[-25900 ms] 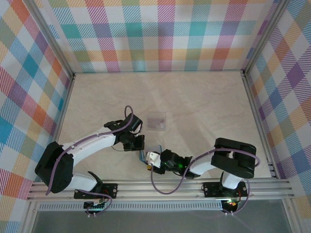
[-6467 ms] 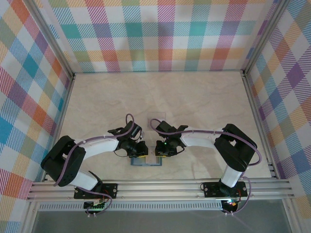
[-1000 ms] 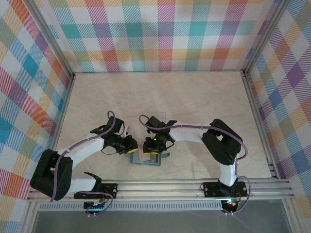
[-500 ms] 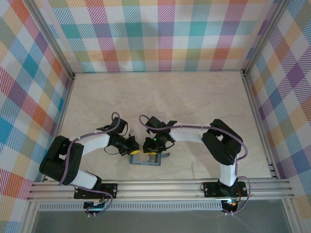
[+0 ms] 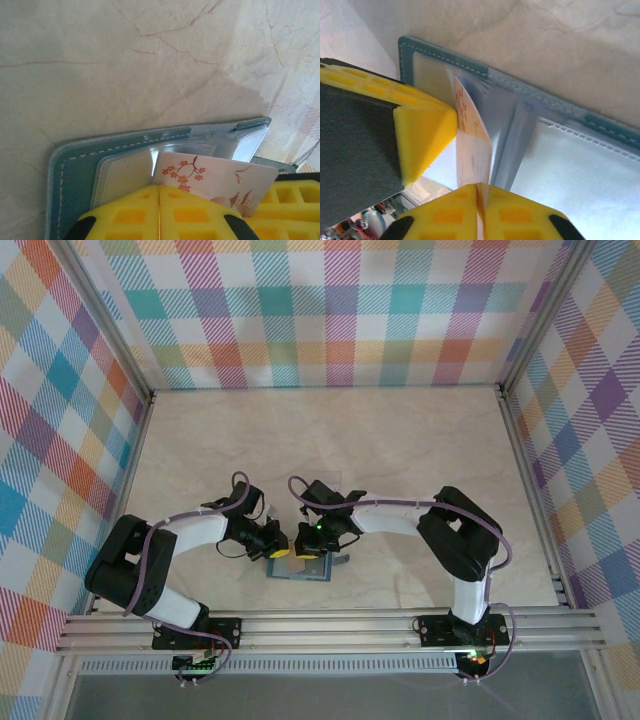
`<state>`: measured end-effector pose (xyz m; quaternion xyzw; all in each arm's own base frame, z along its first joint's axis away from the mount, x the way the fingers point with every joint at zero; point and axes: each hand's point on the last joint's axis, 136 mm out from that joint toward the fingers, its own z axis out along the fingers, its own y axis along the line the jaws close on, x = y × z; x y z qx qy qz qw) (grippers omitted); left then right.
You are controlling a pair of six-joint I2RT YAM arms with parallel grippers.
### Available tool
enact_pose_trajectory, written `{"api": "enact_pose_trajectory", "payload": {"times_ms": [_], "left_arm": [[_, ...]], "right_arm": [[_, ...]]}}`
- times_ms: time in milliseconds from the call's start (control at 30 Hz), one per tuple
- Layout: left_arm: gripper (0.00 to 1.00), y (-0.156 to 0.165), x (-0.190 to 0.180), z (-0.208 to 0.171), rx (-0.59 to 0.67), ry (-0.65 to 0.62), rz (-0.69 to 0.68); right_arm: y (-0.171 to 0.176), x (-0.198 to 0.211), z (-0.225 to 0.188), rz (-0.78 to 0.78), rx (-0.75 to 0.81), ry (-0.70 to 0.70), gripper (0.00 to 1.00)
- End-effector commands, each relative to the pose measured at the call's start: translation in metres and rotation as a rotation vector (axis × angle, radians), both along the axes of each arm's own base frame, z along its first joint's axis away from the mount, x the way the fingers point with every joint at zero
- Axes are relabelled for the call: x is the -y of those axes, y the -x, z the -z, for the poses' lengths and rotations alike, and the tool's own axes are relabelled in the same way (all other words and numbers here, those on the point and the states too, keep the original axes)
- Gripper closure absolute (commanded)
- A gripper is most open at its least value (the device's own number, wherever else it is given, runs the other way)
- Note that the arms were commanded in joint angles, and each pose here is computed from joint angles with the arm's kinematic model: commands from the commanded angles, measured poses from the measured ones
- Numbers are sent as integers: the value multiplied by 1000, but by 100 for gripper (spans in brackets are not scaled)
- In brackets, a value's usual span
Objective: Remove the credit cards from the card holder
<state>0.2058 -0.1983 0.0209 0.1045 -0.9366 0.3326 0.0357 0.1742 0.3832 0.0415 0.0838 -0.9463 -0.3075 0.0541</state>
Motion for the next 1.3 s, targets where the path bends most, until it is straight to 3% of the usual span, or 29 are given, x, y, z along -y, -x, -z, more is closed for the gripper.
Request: {"api": "enact_pose_trajectory", "payload": {"times_ms": [0,133,400,633,900,1033,1267], "left_arm": [[90,2,-5,-4,22,-54,9],[84,-8,-7,-37,131,-46,-3],[66,-20,-5,-134,436,76,-34],[67,-15,15,-216,634,252,64],[60,25,28,-312,901,443,268],[59,33,30,-337,965,500,286],[62,50,41,-340,941,536,381]], "right_arm": [[-1,4,-9,7,39,2,92],[-5,14,-27,12,127,-9,94],[-16,24,-100,1,392,-180,97],[-9,35,-186,-41,629,-394,97],[18,51,-268,-117,855,-665,99],[44,53,-297,-233,917,-818,93],[61,56,-330,-314,995,-941,98]]}}
